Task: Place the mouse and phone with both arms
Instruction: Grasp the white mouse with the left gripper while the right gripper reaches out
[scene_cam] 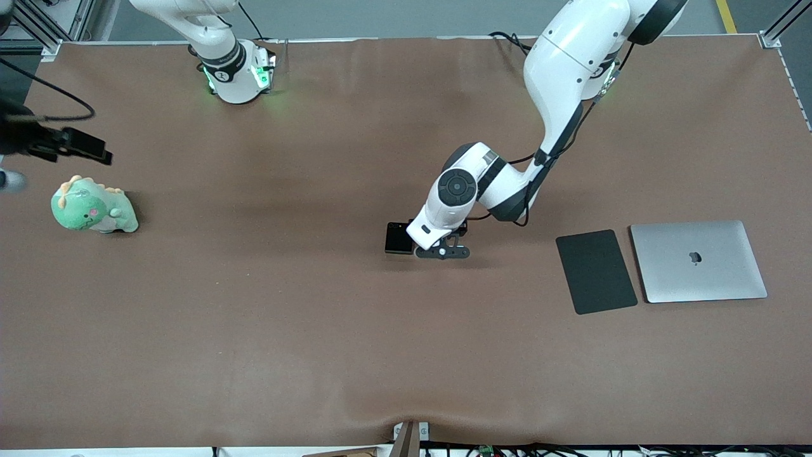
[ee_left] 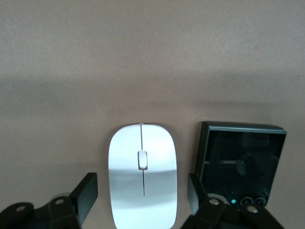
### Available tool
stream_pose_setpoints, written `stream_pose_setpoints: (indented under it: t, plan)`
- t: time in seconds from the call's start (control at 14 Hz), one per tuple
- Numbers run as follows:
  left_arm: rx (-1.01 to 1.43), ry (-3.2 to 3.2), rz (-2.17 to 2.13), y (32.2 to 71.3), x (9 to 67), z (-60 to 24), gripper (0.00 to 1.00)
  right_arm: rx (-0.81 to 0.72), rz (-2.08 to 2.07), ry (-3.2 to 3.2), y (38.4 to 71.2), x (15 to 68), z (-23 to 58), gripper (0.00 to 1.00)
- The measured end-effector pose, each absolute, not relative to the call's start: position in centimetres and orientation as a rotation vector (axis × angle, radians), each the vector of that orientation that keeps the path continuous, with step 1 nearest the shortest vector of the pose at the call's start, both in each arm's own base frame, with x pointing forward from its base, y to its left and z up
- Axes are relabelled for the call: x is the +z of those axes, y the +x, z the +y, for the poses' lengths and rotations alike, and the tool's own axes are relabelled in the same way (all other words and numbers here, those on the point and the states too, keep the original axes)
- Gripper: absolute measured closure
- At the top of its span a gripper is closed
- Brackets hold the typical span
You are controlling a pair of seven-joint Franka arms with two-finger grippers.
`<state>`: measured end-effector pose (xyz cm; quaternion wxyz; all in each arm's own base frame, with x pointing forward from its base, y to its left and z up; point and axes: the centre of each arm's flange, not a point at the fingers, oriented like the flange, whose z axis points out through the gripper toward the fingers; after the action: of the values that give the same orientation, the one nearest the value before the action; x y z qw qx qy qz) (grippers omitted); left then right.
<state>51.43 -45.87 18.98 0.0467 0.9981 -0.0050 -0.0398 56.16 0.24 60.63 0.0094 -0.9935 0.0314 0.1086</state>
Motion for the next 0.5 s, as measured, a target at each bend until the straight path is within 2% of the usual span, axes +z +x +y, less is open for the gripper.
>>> stream_pose_setpoints:
  t: [0.21, 0.36, 0.43, 0.5]
  plan:
    - [-0.135, 3.051, -0.016, 51.2, 18.1, -45.9, 0.19, 0.409, 0.016, -3.105, 57.4, 58.0, 3.4, 0.00]
    - [-0.138, 3.052, -0.013, 51.0, 17.9, -46.0, 0.22, 0.415, -0.022, -3.107, 57.4, 57.7, 4.9, 0.00]
    - [-0.140, 3.052, -0.011, 51.0, 17.8, -46.1, 0.28, 0.413, -0.042, -3.108, 57.4, 57.6, 5.6, 0.00]
    - [-0.141, 3.053, -0.010, 51.0, 17.7, -46.1, 0.29, 0.408, -0.065, -3.110, 57.6, 57.3, 6.5, 0.00]
